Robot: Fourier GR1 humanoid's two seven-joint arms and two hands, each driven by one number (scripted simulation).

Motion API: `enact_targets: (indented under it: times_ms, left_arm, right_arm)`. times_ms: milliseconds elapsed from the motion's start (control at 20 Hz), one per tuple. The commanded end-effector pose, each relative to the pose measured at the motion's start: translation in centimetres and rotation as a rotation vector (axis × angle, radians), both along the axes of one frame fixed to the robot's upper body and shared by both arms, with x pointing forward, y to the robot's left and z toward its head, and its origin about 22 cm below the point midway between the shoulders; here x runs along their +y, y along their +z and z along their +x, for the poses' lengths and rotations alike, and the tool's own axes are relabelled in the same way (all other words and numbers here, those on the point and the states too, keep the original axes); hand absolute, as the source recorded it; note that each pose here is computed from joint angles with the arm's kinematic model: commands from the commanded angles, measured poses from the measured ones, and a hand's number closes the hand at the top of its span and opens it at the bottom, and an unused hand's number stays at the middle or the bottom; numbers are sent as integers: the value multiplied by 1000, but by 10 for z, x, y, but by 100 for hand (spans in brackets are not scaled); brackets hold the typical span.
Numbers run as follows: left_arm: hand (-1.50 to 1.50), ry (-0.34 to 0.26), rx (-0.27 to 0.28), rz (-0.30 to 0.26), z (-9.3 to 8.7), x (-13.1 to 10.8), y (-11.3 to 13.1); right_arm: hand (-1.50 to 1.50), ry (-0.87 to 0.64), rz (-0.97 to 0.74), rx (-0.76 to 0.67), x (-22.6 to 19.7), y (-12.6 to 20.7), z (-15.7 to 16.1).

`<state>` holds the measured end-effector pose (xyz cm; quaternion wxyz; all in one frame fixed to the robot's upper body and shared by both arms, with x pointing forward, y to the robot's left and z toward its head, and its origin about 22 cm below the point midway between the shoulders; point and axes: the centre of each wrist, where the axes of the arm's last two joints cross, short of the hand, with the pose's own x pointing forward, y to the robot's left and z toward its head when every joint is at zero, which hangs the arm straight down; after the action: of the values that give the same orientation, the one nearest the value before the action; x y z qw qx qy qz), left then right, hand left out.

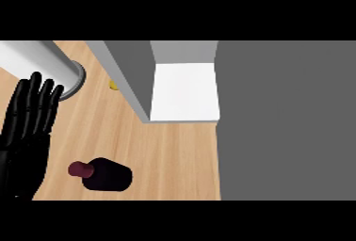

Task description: Pick up the wine, place it into the cabinet and close the cabinet

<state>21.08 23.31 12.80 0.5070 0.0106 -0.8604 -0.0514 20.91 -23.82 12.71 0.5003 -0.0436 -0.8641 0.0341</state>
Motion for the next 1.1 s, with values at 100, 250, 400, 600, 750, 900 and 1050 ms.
enact_targets:
  times_ms: [100, 250, 400, 600, 750, 900, 1050]
  left_arm:
    - [-150, -99, -4, -10, -40, -20, -9]
    - [-150, -199, -2, -21, -74, -42, -8]
    - [-150, -302, 210, -275, -74, -55, -26]
    - [-150, -328, 223, -285, -98, -70, -14]
    - [-150, -331, 223, -288, -107, -78, 3]
    - [-150, -327, 200, -300, -126, -76, 25]
    - [-150, -327, 209, -307, -132, -90, 20]
  right_arm:
    - [-150, 56, 24, 12, 7, -1, -29]
    - [-150, 125, 24, 8, -4, -6, -35]
    - [-150, 319, 12, 155, 11, -1, -43]
    - [-150, 344, -3, 158, -7, 22, -52]
    - [-150, 352, 5, 148, -3, 32, -71]
    - [-150, 336, 3, 169, 0, 43, -78]
    - [-150, 353, 8, 166, -1, 51, -67]
